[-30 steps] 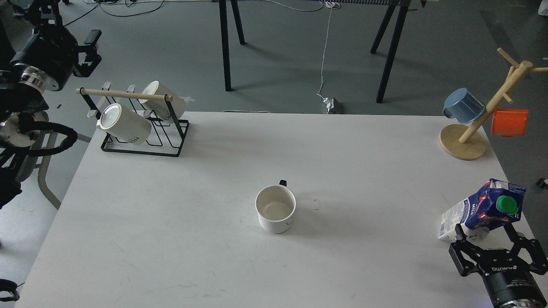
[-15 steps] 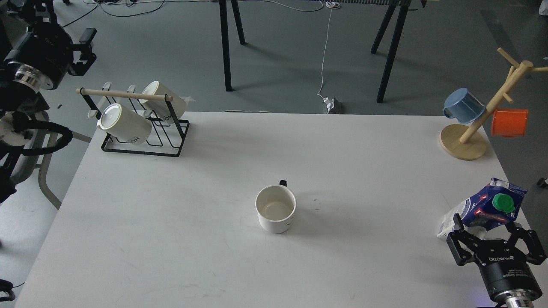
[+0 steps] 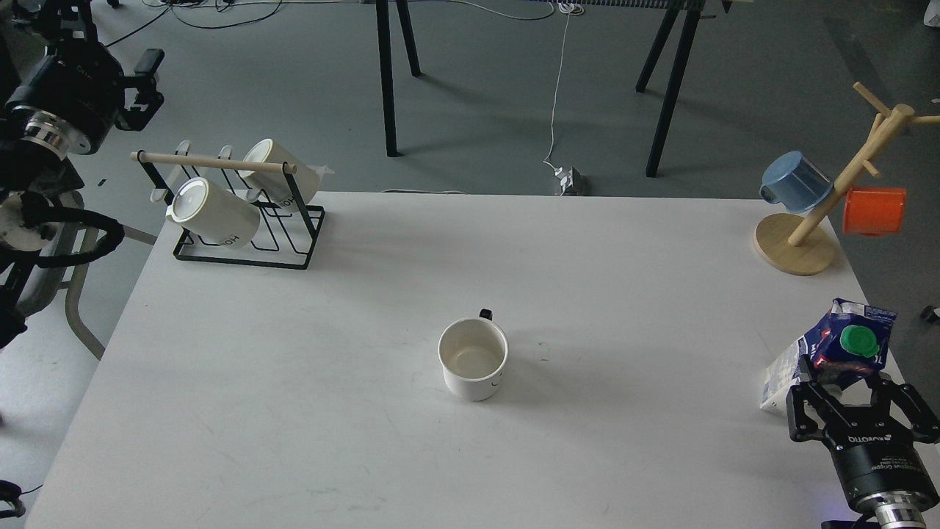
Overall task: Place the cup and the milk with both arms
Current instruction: 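Slide the milk carton with the right gripper beside the mug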
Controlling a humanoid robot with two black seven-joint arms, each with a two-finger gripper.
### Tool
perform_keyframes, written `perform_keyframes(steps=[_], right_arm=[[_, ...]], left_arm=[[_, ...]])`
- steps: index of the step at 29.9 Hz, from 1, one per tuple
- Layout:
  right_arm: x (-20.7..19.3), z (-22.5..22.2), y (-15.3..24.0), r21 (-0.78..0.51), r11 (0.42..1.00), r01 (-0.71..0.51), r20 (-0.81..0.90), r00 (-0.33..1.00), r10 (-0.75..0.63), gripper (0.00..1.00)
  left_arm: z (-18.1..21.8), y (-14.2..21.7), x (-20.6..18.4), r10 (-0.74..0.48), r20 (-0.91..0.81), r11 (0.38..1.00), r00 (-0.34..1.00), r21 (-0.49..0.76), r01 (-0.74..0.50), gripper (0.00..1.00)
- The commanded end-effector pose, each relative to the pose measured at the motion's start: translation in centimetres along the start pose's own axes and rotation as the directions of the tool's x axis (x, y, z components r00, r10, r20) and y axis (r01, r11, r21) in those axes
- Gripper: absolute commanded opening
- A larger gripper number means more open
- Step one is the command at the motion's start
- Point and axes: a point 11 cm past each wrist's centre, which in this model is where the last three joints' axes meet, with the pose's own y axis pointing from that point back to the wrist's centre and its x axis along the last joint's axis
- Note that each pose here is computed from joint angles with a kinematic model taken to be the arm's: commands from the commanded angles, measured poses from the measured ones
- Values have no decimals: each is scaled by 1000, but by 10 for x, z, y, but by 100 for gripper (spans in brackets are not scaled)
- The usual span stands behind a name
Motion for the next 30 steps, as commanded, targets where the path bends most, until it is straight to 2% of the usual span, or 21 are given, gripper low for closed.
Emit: perform_keyframes(steps=[1, 2, 8, 13, 20, 23, 30], right_arm=[[-1, 4, 0, -7, 1000, 4, 7, 1000, -4, 50], [-2, 6, 0, -11, 1000, 7, 11, 1000, -7, 48], [-23, 29, -4, -76, 995, 72, 35, 997, -69, 48], [-37, 96, -10, -242, 960, 143, 48, 990, -136, 48], [-59, 181, -14, -345, 906, 244, 124, 969, -214, 48], [-72, 217, -12, -408, 865, 291, 134, 957, -258, 49], [-62, 229, -15, -461, 846, 268, 95, 963, -253, 50]], left_arm=[[0, 0, 0, 0, 3, 1000, 1000, 1, 0, 100], [-1, 0, 0, 1, 4, 1000, 1000, 3, -1, 100], [-1, 0, 0, 2, 7, 1000, 1000, 5, -2, 100], [0, 3, 9, 20, 22, 1000, 1000, 13, -21, 100], [0, 6, 14, 29, 41, 999, 999, 27, -30, 100], [0, 6, 14, 28, 40, 999, 999, 27, -29, 100], [-7, 7, 16, 40, 32, 998, 999, 37, -41, 100]])
